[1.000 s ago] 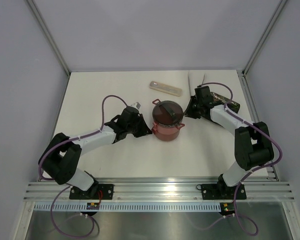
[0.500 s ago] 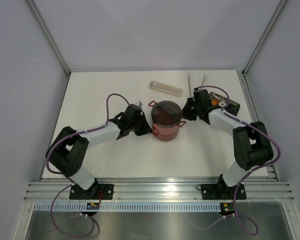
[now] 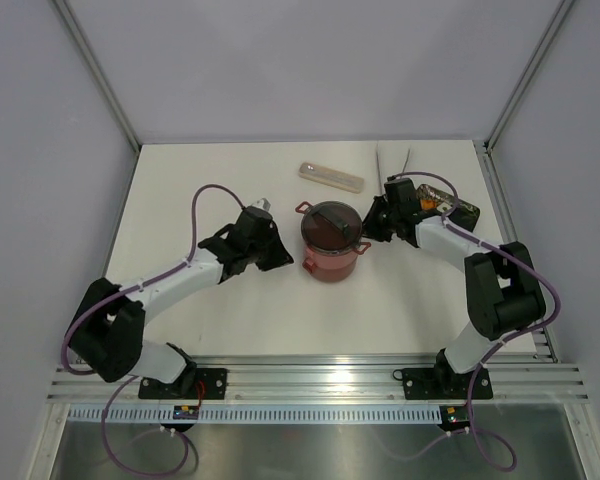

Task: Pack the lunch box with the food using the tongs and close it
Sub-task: Close the fastener on the packing box.

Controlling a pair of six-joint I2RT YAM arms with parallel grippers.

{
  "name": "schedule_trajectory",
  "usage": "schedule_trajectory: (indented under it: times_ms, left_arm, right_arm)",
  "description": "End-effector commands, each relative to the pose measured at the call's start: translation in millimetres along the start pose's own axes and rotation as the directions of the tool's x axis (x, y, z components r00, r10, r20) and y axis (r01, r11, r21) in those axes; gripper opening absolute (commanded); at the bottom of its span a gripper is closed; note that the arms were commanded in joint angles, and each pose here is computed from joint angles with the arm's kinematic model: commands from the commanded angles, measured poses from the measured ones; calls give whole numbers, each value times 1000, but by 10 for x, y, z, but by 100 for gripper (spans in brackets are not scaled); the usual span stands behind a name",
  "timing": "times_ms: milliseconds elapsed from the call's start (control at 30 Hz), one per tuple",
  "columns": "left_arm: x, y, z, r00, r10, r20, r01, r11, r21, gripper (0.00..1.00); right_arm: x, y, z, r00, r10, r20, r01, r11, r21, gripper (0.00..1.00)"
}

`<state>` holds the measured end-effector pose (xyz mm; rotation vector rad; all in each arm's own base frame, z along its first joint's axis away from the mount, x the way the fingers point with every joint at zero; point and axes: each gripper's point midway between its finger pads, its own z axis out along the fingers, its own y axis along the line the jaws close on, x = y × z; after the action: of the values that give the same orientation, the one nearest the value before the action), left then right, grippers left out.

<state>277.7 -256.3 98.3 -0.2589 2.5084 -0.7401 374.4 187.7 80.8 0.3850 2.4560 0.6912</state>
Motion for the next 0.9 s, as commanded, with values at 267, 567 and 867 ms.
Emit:
schedule_trajectory:
  times_ms: [267,567,867]
  left_arm:
    - [149,-293,-295,999,38,-5,-37,988,150,0]
    - [258,-491,-113,995,48,-84,-28,973,228,0]
    - [218,-522,99,995,51,-82,-32,975,219,0]
  right_arm:
    - [-197,270,109,999,-50,16,51,998,-47,17]
    - [-118,279,27,999,-34,2,34,997,-66,17]
    - [-12,268,-40,999,-37,-20,35,996,-83,16]
